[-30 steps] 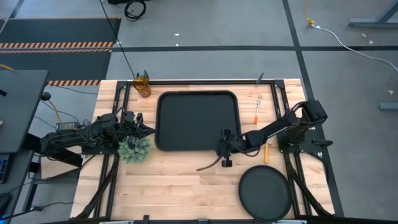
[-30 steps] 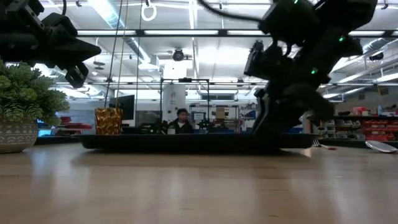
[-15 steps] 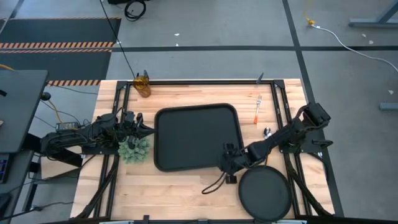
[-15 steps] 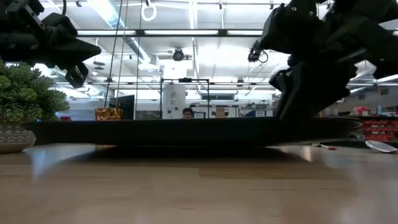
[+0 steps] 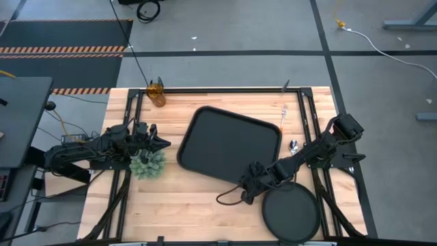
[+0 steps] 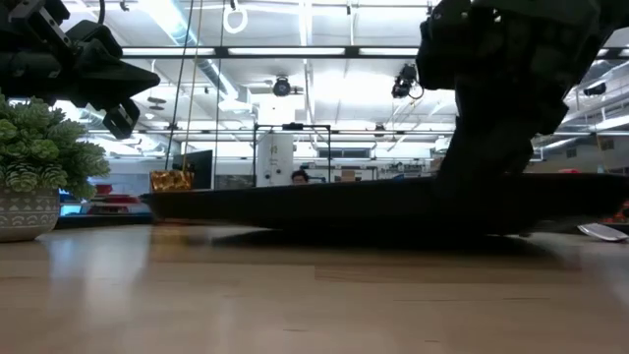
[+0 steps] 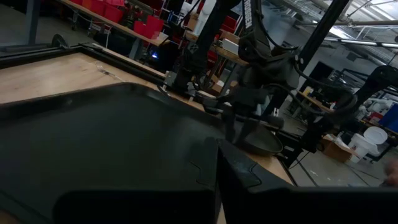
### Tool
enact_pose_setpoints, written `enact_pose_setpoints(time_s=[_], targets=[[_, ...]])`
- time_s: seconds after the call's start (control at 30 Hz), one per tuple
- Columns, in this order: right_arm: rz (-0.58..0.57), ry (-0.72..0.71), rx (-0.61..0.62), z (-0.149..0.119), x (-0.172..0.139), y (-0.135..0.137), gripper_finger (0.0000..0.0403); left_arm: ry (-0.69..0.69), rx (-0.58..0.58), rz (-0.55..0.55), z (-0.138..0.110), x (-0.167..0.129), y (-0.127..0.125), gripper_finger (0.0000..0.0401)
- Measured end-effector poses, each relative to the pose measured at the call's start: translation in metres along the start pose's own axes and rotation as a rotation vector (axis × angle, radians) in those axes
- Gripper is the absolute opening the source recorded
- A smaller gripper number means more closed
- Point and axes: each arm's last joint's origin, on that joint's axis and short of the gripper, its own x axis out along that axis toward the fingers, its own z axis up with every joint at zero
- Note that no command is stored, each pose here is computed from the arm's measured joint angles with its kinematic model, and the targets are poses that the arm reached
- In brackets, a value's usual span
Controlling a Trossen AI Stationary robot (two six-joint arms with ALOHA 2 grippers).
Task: Pick and place plate/cup/fork/spoon on tray
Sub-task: Move the serving tray to the center of the table, then put the black plate on the black serving tray
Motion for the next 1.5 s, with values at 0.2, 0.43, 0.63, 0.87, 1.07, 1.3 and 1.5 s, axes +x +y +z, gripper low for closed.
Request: enact_pose_setpoints(time_s=[0.2,0.43,0.63,0.87,1.07,1.3,1.5], targets=[[0.127,-0.049,-0.105,-0.003,-0.004,0.017,0.0073,0.0,0.0,0.0,0.0,0.0,0.0,0.0011],[0.162,-0.03,-0.368,-0.015,-0.009,0.025,0.0073,0.0,0.0,0.0,0.0,0.0,0.0,0.0011],[0.131,-0.049,-0.347,-0.014,-0.008,0.024,0.0076,0.0,0.0,0.0,0.0,0.0,0.0,0.0011],[0.103,-0.057,-0.241,-0.014,-0.006,0.023,0.0112,0.0,0.0,0.0,0.0,0.0,0.0,0.0011],[0.113,-0.017,-0.223,-0.021,0.004,0.022,0.015,0.0,0.0,0.0,0.0,0.0,0.0,0.0011],[0.167,-0.002,-0.281,-0.014,-0.008,0.028,0.0164,-0.003,0.001,-0.001,0.0,0.0,0.0,0.0011],[0.148,0.104,-0.333,-0.006,-0.051,0.057,0.0163,-0.004,0.001,-0.002,0.0,0.0,0.0,0.0011]])
